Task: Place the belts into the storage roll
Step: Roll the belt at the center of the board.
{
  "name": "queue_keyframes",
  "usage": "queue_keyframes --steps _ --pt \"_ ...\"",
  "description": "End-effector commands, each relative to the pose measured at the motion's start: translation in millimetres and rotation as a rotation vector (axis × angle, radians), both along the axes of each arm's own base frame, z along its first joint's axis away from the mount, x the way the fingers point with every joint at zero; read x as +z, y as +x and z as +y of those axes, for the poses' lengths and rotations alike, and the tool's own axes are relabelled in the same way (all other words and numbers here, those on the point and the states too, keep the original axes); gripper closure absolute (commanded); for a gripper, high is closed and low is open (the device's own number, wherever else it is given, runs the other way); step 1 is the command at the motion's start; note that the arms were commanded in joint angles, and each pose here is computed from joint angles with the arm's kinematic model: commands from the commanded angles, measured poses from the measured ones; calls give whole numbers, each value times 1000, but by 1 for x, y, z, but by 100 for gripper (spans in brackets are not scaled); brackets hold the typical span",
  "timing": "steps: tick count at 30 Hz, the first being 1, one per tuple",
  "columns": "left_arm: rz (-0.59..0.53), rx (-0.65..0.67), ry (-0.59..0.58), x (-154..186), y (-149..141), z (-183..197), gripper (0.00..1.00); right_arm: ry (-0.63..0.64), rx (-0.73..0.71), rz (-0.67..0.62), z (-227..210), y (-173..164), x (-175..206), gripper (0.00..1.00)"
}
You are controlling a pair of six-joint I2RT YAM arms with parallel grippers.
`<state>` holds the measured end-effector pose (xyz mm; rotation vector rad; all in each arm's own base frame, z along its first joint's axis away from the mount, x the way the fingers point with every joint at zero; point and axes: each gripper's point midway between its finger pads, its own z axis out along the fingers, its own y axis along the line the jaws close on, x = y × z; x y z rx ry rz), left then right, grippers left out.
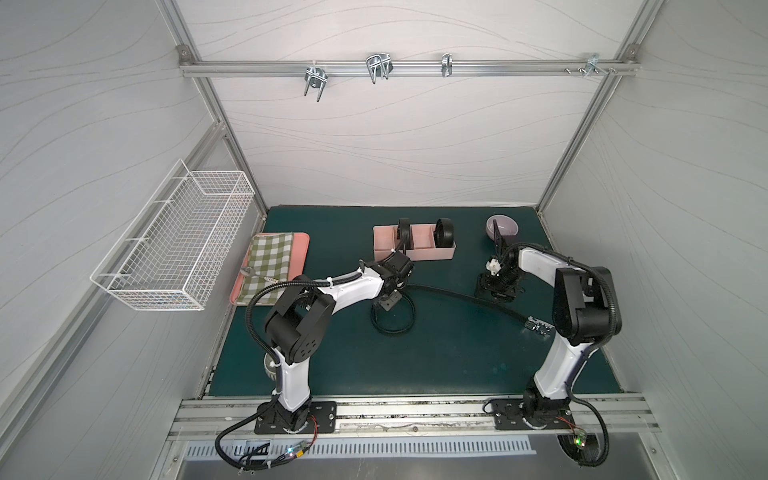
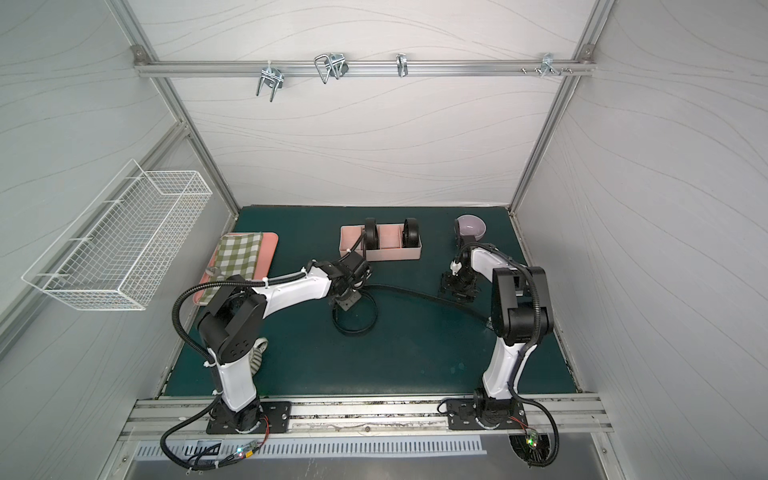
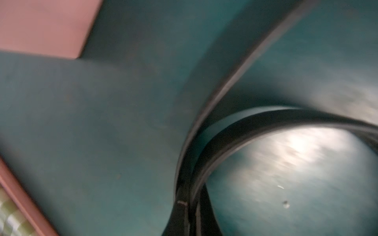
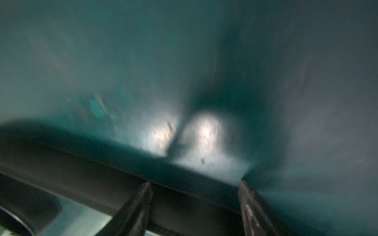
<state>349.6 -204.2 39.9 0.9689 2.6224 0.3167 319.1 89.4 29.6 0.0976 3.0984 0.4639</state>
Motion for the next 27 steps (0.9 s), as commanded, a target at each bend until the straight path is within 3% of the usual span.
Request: queue_keyframes --steps 1,11,20,23,27 --pt "22 165 51 0 7 20 100 101 26 67 27 -37 12 35" --pt "146 361 -74 -4 1 10 100 170 88 28 61 -82 28 14" --pt "231 498 -146 -11 -12 7 100 -110 209 49 35 -96 13 15" --pt "298 592 -229 -15 -15 3 100 -147 221 76 36 -103 10 29" --pt "397 696 -336 -17 -19 -4 100 -134 220 101 43 -113 9 76"
